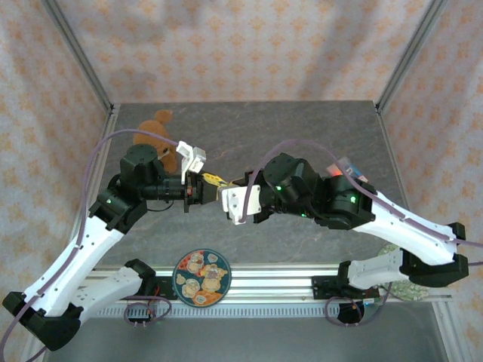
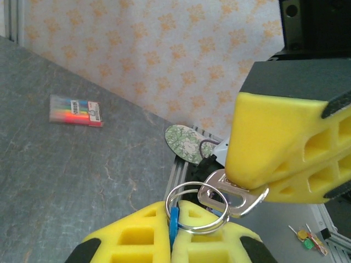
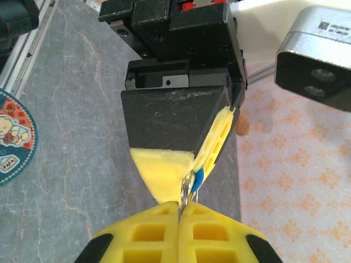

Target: Remove the keys from the keyring

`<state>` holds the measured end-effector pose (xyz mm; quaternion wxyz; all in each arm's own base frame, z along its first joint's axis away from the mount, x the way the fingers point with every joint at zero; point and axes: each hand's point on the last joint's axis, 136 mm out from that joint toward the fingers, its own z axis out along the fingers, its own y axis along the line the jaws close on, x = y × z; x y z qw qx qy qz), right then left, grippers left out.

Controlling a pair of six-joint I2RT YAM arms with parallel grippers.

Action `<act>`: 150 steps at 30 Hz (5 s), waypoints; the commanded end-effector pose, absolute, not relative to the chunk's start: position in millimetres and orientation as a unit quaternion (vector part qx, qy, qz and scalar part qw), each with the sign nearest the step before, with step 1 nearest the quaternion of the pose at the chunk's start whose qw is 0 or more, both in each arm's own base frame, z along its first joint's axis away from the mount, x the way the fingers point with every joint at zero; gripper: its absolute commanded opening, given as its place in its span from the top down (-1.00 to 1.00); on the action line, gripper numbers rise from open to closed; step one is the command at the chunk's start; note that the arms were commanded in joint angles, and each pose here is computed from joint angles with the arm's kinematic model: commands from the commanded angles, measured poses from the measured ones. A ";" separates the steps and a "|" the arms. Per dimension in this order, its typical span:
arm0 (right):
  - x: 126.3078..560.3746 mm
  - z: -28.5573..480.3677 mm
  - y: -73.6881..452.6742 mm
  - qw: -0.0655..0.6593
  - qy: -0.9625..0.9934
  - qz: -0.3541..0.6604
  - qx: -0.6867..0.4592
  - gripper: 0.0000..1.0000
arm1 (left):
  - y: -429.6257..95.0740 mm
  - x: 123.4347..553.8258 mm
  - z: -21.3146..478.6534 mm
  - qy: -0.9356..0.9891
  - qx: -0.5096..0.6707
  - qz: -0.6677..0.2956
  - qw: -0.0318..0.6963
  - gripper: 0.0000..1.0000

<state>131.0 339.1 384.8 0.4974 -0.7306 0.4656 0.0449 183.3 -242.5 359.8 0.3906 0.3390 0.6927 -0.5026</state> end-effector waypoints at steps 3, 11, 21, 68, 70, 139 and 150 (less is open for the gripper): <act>20.9 332.5 400.8 0.405 0.331 0.245 -0.816 1.00 | -235.3 227.0 409.7 0.662 0.294 -0.462 0.512 1.00; 25.8 321.9 412.8 0.408 0.359 0.255 -0.800 1.00 | -232.1 223.5 413.7 0.659 0.296 -0.457 0.519 1.00; 60.4 316.4 435.1 0.462 0.468 0.299 -0.692 1.00 | -221.6 217.8 423.7 0.643 0.274 -0.454 0.552 1.00; 182.5 411.4 366.6 0.681 0.557 0.398 -0.260 1.00 | -194.1 236.8 398.5 0.644 0.184 -0.416 0.615 0.23; 186.2 409.1 364.9 0.683 0.561 0.388 -0.260 1.00 | -192.5 234.8 396.7 0.645 0.185 -0.412 0.617 0.18; 193.9 439.3 325.3 0.485 0.585 0.572 -0.310 1.00 | -241.1 208.4 423.1 0.635 0.367 -0.530 0.425 0.66; 207.0 436.2 321.7 0.496 0.610 0.548 -0.286 0.84 | -240.2 209.9 421.6 0.636 0.363 -0.526 0.432 1.00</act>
